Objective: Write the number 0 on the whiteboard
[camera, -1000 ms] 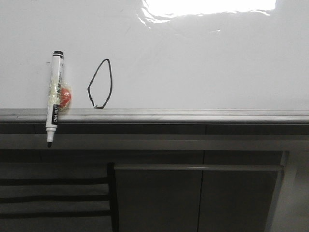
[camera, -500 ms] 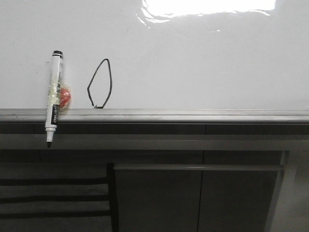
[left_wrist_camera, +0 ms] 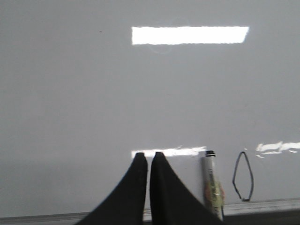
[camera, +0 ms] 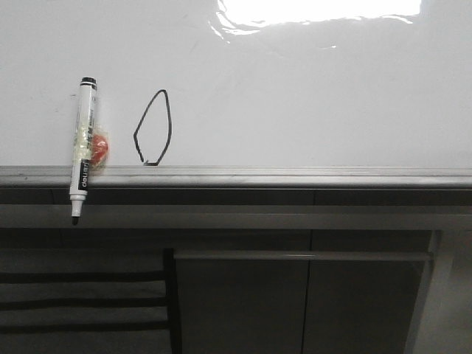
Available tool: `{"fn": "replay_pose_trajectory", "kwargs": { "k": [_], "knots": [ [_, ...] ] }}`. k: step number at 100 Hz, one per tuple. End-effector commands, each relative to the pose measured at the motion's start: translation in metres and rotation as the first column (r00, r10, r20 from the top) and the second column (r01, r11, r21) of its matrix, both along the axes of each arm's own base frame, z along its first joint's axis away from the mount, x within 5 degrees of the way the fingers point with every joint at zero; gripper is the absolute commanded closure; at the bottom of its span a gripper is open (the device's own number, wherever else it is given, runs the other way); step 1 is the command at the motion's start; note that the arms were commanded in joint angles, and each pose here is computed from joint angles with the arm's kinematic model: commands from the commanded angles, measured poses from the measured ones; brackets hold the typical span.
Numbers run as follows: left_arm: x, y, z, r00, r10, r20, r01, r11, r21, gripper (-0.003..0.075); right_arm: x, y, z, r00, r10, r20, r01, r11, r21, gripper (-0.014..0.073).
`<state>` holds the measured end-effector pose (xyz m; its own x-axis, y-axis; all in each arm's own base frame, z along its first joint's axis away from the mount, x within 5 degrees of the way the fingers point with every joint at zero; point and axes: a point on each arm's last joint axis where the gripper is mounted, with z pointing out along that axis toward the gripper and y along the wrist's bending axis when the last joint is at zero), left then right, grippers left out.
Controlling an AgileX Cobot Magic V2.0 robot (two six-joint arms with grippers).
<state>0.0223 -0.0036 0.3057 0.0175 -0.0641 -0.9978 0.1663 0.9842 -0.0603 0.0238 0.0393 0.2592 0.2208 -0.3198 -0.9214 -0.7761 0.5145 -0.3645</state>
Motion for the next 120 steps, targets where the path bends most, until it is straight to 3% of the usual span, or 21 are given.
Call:
{"fn": "replay_pose_trajectory", "kwargs": {
  "k": [1, 21, 49, 72, 84, 120],
  "knots": [
    [-0.002, 0.001, 0.014, 0.995, 0.056, 0.083, -0.056, 0.998, -0.013, 0.074, 0.001, -0.001, 0.014, 0.999, -0.019, 0.045, 0.016, 0.997, 0.072, 0.0652],
    [0.006, 0.003, 0.002, 0.987, 0.128, 0.094, -0.128, 0.992, -0.01, 0.074, 0.001, -0.001, 0.014, 0.999, -0.019, 0.045, 0.016, 0.997, 0.072, 0.0652],
    [0.026, 0.003, -0.077, 0.988, 0.139, 0.06, -0.145, 0.984, 0.105, 0.074, 0.001, -0.001, 0.014, 0.999, -0.019, 0.045, 0.016, 0.997, 0.072, 0.0652],
    [0.033, 0.002, -0.118, 0.987, 0.14, -0.082, -0.13, 0.984, 0.12, 0.074, 0.001, -0.001, 0.014, 0.999, -0.019, 0.044, 0.016, 0.997, 0.07, 0.0652],
    [0.031, 0.003, -0.128, 0.967, 0.149, -0.206, -0.121, 0.982, 0.144, 0.074, 0.001, -0.001, 0.014, 0.999, -0.019, 0.044, 0.016, 0.997, 0.07, 0.0652],
    [0.032, 0.003, -0.127, 0.97, 0.148, -0.192, -0.122, 0.982, 0.142, 0.074, 0.001, -0.001, 0.014, 0.999, -0.019, 0.044, 0.016, 0.997, 0.07, 0.0652]
  ]
}}
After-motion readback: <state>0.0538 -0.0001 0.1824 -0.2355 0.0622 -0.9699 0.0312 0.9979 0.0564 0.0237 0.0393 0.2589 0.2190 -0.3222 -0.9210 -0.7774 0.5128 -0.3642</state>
